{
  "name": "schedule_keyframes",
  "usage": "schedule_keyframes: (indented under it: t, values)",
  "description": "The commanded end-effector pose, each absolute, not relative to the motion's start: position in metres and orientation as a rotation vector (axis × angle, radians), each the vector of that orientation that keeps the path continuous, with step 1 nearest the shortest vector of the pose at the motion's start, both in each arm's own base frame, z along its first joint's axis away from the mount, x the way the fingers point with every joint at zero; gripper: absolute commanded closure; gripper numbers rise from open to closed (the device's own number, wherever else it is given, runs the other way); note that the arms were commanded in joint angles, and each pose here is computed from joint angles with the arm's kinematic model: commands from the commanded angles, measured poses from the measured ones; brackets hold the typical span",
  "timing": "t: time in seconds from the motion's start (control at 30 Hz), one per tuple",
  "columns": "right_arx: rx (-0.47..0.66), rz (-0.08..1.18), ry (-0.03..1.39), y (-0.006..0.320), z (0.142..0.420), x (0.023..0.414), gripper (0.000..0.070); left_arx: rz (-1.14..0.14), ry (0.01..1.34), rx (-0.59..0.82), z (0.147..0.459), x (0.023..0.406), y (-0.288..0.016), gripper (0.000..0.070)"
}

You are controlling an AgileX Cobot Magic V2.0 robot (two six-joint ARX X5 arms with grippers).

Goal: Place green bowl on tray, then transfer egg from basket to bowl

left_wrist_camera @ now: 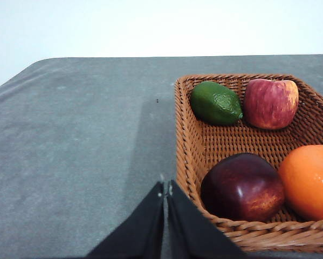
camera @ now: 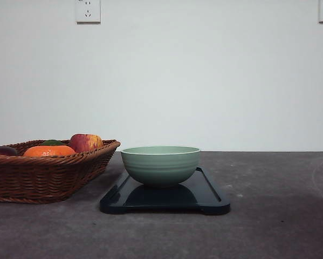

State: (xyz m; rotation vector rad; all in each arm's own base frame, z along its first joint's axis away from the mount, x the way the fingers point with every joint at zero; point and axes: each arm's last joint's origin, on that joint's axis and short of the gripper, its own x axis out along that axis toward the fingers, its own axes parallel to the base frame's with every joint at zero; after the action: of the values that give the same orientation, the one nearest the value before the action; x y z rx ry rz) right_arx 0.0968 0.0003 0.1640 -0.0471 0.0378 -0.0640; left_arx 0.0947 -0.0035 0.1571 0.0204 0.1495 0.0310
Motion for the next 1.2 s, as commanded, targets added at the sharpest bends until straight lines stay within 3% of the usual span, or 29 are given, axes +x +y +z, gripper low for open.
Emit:
schedule_keyframes:
  t: [0.0,1.17]
  values:
    - [-0.035,-0.062,0.031,0.0004,0.1634,0.0971,0.0683,0.031,0.174,0.026,0.1502,0.0955,-0.0036,0.0700]
    - [-0.035,-0.062,0.031,0.0004,0.1635,0.0971,0.0683,0.031,0.174,0.026,0.1502,0.0955,-0.0036,0.0700]
